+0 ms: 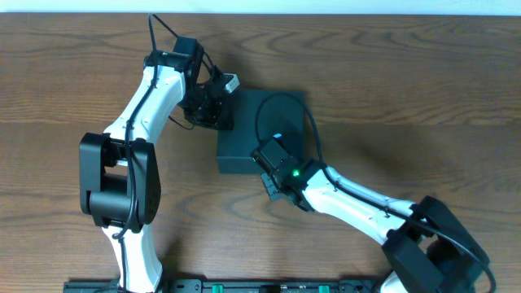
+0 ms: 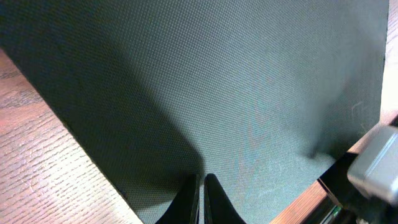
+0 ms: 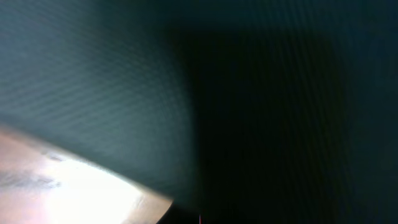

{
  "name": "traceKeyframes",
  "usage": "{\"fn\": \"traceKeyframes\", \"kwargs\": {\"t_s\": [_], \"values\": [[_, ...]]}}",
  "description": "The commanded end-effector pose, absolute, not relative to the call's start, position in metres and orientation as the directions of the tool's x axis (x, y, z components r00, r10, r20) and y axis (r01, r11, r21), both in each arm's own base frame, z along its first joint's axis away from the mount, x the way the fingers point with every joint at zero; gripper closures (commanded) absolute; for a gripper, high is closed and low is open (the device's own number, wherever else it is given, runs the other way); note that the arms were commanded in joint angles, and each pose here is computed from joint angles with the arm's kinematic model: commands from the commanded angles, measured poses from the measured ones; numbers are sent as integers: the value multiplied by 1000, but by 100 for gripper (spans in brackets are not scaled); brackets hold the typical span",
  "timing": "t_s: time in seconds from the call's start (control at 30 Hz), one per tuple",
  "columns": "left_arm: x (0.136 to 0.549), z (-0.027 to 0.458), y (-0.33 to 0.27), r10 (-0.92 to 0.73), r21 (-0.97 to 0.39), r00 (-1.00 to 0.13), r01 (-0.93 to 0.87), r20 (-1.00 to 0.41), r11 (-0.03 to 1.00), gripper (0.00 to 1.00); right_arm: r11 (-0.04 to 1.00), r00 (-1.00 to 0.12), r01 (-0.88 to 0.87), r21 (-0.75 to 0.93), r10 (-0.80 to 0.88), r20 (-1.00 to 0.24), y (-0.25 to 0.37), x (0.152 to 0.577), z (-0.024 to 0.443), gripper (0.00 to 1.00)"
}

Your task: Pack container

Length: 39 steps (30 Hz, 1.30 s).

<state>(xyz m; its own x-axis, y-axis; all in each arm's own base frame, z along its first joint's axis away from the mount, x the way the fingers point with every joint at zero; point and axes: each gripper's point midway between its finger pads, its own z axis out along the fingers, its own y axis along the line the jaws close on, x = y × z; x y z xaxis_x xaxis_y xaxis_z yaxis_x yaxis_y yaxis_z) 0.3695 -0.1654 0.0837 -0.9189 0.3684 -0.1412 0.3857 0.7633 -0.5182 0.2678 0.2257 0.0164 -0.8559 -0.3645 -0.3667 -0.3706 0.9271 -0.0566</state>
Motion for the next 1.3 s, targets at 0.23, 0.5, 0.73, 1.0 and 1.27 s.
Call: {"fn": "traceKeyframes", "kwargs": {"t_s": [0.23,0.5,0.73,1.0,1.27], "values": [[361,88,-166,386,-519,-913,396,-133,757,94,951,-851,-309,-35,-292,-437,231,279,19,98],[361,96,-168,353,-532,-927,364,-127,764,94,927,-860,-364,88,-297,-415,250,264,54,98],[364,193,-165,283,-468,-892,429,-352,773,94,878,-692,-443,181,-206,-692,230,261,199,98],[302,328,-121,181,-239,-731,430,-658,871,94,920,-574,-340,193,-41,-818,139,243,275,98],[216,339,-92,219,-159,-709,426,-670,891,94,906,-686,-384,177,-152,-711,118,230,239,99]]}}
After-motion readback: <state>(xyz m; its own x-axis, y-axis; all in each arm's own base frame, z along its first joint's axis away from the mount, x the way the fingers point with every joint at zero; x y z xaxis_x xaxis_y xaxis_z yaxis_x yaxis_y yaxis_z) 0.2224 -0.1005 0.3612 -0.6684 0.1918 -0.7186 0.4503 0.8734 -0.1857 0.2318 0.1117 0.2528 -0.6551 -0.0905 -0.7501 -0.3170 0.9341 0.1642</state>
